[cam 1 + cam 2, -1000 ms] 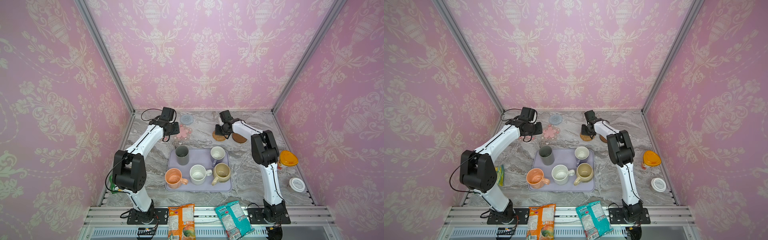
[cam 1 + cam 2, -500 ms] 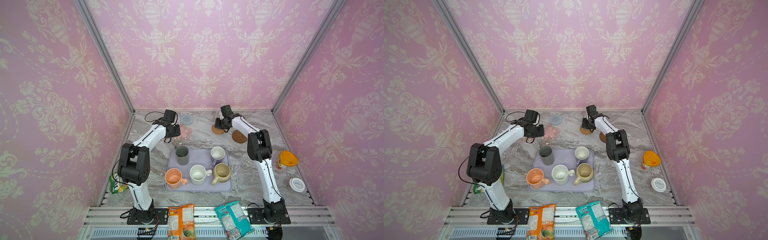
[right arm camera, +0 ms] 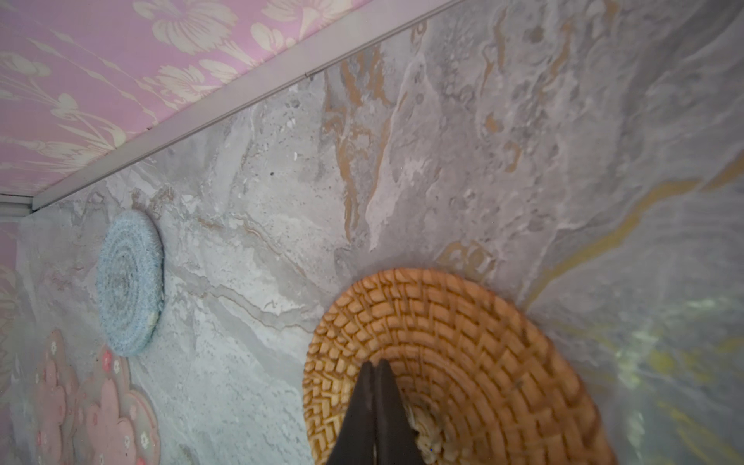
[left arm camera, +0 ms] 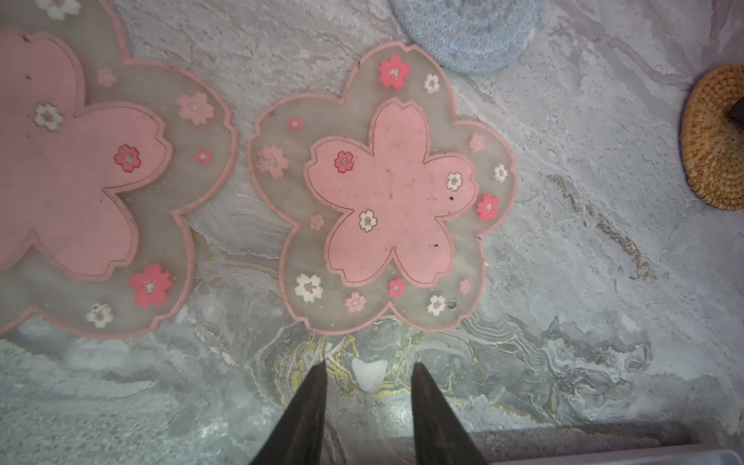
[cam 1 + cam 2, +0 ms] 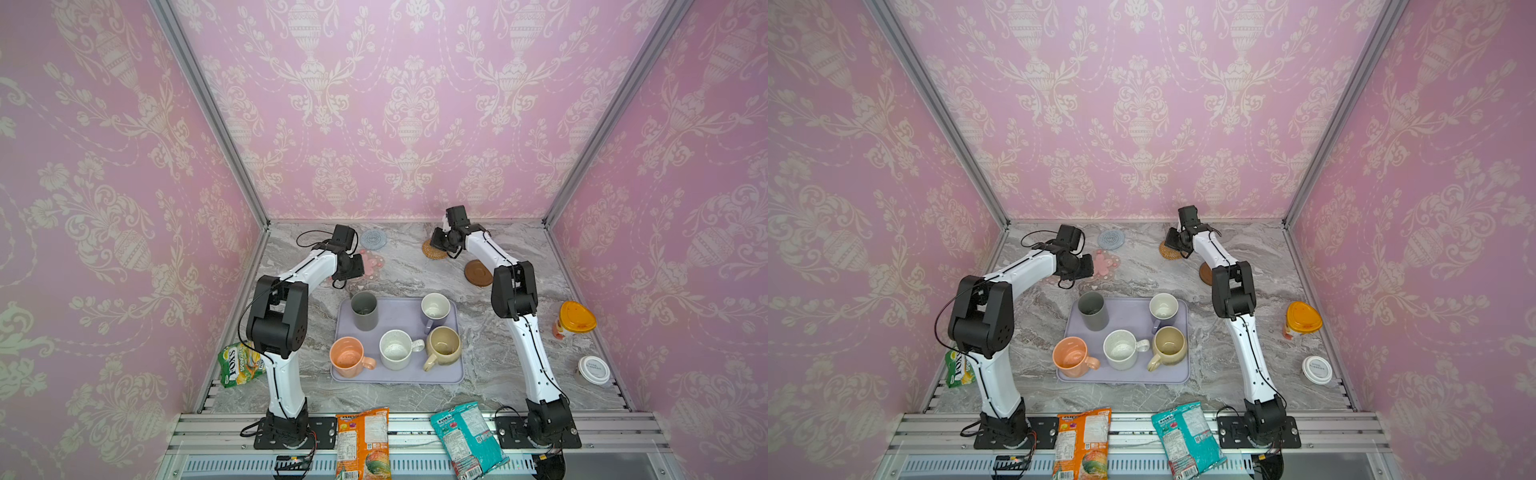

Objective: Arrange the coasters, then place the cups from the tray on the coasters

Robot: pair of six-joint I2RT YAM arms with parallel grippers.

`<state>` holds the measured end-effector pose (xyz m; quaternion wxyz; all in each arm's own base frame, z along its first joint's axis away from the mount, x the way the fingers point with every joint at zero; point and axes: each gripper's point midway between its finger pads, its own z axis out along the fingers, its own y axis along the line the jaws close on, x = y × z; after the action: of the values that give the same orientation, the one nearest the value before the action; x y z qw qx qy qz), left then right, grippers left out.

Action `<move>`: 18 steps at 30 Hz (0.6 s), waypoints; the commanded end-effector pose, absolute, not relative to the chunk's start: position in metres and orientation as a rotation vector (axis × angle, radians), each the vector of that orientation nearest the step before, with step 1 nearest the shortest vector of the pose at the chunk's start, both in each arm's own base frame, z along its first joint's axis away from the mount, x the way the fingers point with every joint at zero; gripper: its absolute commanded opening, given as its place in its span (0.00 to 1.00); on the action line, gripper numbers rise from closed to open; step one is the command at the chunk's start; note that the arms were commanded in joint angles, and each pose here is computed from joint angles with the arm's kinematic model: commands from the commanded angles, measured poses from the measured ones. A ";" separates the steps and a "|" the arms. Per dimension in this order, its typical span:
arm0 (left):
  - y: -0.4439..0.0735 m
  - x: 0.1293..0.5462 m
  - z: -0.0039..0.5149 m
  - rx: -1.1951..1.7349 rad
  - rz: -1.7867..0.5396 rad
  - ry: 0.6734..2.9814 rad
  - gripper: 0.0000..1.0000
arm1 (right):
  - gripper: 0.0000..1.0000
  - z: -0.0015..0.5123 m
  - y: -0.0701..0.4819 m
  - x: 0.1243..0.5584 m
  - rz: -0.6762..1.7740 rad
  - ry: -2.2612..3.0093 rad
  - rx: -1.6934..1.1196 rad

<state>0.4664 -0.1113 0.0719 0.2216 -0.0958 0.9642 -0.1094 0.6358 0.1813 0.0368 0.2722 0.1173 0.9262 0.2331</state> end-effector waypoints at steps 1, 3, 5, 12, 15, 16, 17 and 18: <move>-0.111 0.480 0.076 -0.303 -0.350 2.637 0.38 | 0.06 0.009 0.181 0.637 0.694 2.518 0.440; -0.111 0.481 0.072 -0.315 -0.357 2.639 0.38 | 0.06 0.009 0.180 0.643 0.717 2.499 0.473; -0.111 0.482 0.069 -0.326 -0.367 2.638 0.38 | 0.06 0.009 0.181 0.648 0.734 2.484 0.489; -0.110 0.487 0.059 -0.362 -0.399 2.639 0.38 | 0.05 0.005 0.177 0.667 0.801 2.411 0.587; -0.110 0.489 0.055 -0.373 -0.411 2.639 0.38 | 0.04 0.004 0.172 0.675 0.827 2.375 0.638; -0.111 0.490 0.054 -0.376 -0.414 2.639 0.38 | 0.04 0.003 0.171 0.677 0.836 2.366 0.650; -0.110 0.490 0.053 -0.381 -0.415 2.642 0.38 | 0.04 0.004 0.171 0.679 0.846 2.356 0.655; -0.111 0.491 0.052 -0.382 -0.417 2.642 0.38 | 0.04 0.003 0.171 0.680 0.854 2.351 0.657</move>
<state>0.4819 -0.1086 0.0523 0.2175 -0.1264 0.9583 -0.1358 0.6822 0.1810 0.0379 0.3016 0.2068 0.8724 0.3244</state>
